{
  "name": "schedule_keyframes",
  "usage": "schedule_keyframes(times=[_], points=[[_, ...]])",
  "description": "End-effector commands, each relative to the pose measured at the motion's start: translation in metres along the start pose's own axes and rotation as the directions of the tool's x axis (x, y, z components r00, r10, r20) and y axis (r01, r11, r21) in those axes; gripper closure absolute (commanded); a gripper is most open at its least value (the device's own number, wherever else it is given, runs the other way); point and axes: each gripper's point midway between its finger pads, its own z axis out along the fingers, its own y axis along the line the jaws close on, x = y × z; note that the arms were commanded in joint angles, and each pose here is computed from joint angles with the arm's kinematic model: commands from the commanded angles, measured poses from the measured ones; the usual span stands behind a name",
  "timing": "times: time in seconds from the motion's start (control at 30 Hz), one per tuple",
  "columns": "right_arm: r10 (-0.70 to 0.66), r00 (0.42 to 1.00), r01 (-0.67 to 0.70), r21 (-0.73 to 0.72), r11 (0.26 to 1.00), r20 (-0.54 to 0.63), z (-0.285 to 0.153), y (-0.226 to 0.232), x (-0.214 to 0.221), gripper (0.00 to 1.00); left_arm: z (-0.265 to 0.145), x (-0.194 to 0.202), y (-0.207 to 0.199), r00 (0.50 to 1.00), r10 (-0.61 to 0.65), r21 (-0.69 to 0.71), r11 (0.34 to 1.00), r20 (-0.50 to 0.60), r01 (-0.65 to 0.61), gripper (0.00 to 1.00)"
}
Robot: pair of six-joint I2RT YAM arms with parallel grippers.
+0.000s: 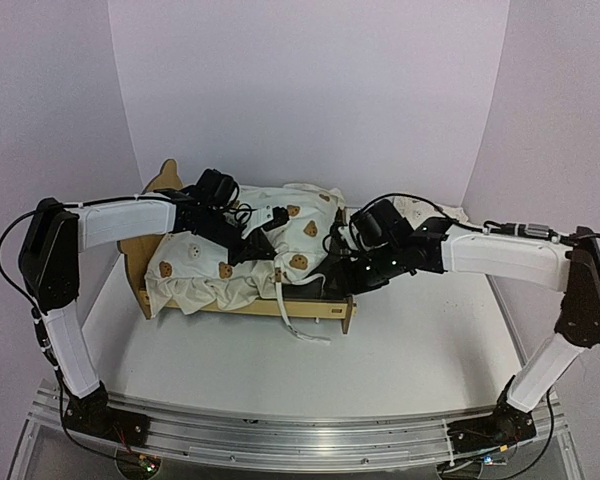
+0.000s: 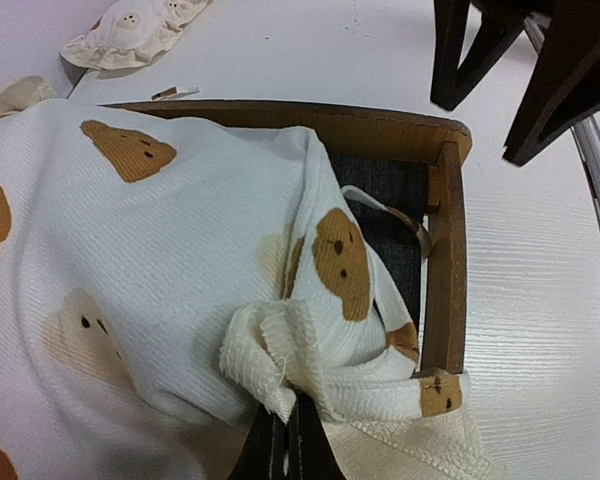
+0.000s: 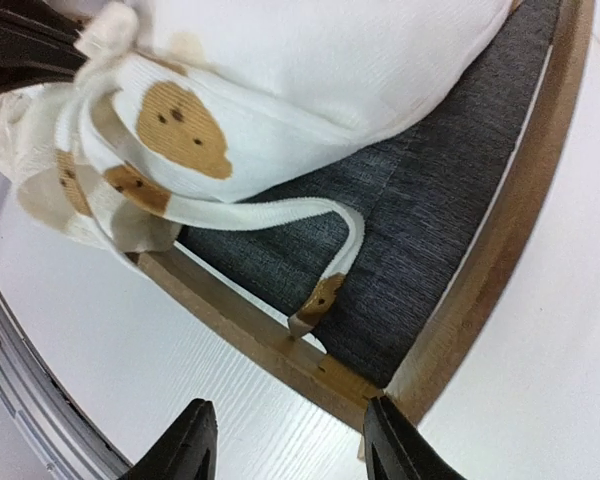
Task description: Set up the pet bed
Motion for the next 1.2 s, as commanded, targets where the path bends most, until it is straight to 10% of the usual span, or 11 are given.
schedule_keyframes(times=[0.0, 0.23, 0.67, 1.17], points=[[0.054, 0.998, -0.055, 0.032, 0.998, 0.039, -0.039, -0.001, -0.006, 0.45, 0.009, -0.020, 0.006, 0.997, 0.058, 0.003, 0.998, 0.049, -0.058, 1.00], [-0.069, 0.970, 0.072, -0.003, 0.997, 0.234, -0.026, 0.033, 0.041, 0.50, 0.020, -0.021, -0.016, 0.997, 0.054, 0.072, 0.996, 0.049, -0.058, 1.00], [-0.068, 0.718, 0.059, 0.037, 0.998, 0.693, 0.040, 0.022, 0.039, 0.64, 0.020, -0.021, -0.008, 0.998, 0.055, 0.037, 0.998, 0.042, -0.056, 1.00], [-0.100, 0.672, -0.097, 0.221, 0.971, 0.733, 0.095, -0.009, 0.036, 0.70, 0.024, -0.023, -0.005, 0.998, 0.048, 0.037, 0.998, 0.050, -0.050, 1.00]])
